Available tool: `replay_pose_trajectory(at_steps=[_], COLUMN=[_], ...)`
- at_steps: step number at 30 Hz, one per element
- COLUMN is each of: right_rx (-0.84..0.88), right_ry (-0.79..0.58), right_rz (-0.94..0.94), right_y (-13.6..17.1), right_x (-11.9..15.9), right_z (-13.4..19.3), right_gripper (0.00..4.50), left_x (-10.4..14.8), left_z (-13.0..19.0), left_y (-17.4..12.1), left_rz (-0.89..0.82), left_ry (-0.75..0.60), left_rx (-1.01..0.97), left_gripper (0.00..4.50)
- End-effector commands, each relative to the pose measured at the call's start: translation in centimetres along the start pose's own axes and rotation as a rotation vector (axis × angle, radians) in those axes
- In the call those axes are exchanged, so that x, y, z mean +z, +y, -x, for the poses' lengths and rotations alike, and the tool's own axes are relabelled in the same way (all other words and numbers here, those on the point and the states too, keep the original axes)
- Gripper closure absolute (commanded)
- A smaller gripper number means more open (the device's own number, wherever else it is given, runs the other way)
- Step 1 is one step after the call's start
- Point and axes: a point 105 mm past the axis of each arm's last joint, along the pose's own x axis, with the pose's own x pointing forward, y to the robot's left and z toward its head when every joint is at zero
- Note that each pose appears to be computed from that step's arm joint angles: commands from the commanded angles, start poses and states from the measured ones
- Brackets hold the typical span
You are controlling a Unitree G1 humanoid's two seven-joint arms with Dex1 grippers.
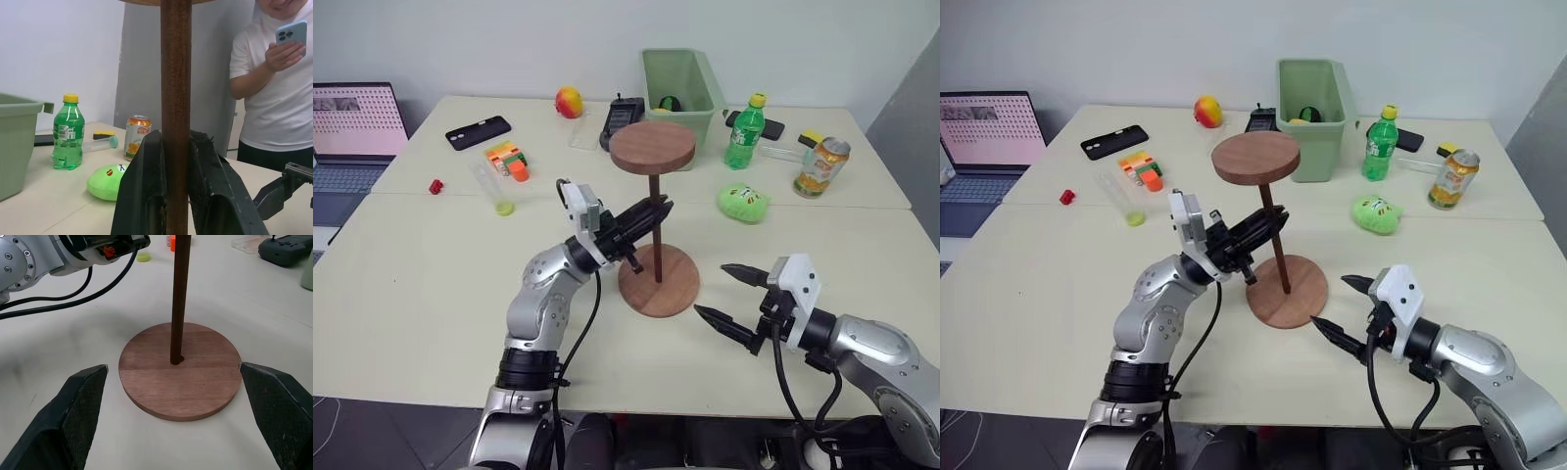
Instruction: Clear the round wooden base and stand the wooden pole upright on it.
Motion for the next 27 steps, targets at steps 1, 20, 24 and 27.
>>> replay_pose_trajectory(at_steps=[1,20,24,27], right_rx=[-0.018,-0.06,-0.062,-0.062], right_ry=[-0.034,-0.008,-0.01,-0.009], right_rz=[0.038,-0.021,-0.047,-0.051], right_y=[0.0,0.0,0.3,0.5], right_x=[1.0,0.4,0.7,0.9], right_z=[0.2,0.2,0.0,0.0], right_gripper=[0.0,0.0,0.0,0.0], left_x=[0.1,-2.9,-4.4,-5.3], left_z=[-0.3,1.1,2.4,3.4], left_y=[0.2,-1.0,-1.1,-0.3], left_rz=[-0.054,-0.083,-0.066,-0.015], left_ry=[-0.005,0.107,0.175,0.198], left_rx=[-0.025,-0.111,-0.114,-0.064], left_gripper=[4.25,4.25,4.25,4.25])
